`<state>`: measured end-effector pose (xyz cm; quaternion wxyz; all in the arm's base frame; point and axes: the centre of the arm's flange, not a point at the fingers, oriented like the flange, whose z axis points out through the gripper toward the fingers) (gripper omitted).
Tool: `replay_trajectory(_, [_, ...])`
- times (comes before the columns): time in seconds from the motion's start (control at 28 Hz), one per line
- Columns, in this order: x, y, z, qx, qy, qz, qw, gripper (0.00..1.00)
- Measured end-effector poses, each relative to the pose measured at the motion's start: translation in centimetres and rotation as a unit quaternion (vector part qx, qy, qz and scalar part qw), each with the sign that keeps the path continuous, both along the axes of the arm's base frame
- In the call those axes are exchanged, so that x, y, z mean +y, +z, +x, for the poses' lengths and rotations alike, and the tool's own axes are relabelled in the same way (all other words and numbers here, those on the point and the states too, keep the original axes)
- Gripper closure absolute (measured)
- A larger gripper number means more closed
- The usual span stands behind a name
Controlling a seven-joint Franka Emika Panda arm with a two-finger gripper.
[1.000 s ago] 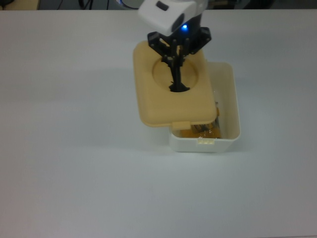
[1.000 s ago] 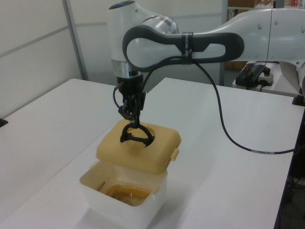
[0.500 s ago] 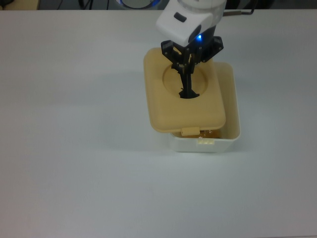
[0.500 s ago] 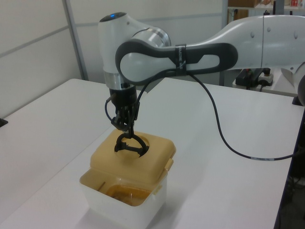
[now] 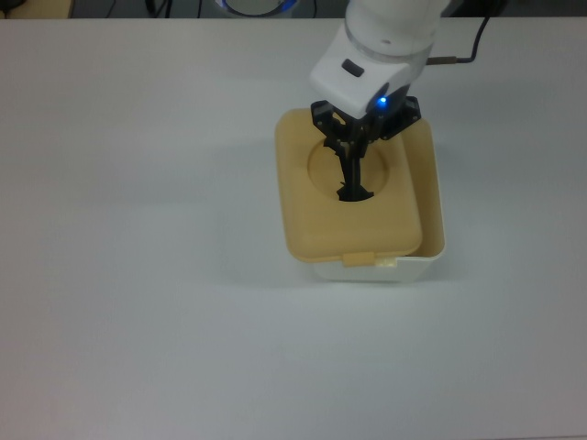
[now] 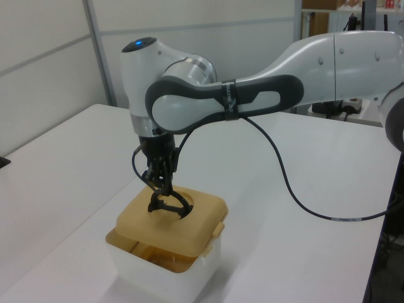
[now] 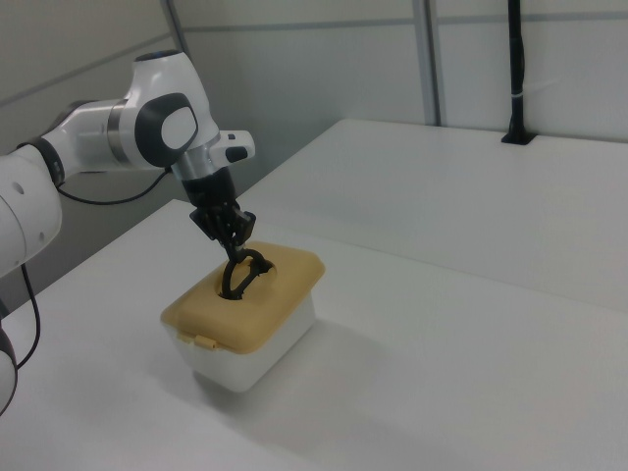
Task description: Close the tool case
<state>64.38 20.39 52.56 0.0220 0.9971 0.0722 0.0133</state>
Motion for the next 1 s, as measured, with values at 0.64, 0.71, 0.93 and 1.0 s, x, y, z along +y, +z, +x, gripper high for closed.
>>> replay_trajectory(0.64, [4.1, 0.4, -1.3, -0.008, 0.011, 0.002, 0.9999, 0.89])
replay_trajectory(0.71, [4.5, 0.2, -1.4, -0.007, 0.012, 0.002, 0.9999, 0.89])
replay_trajectory(0.93, [5.0, -0.4, -1.5, -0.003, 0.01, 0.0, 0.9999, 0.81])
replay_trajectory(1.0, [5.0, -0.5, -1.4, -0.003, 0.01, -0.001, 1.0, 0.76])
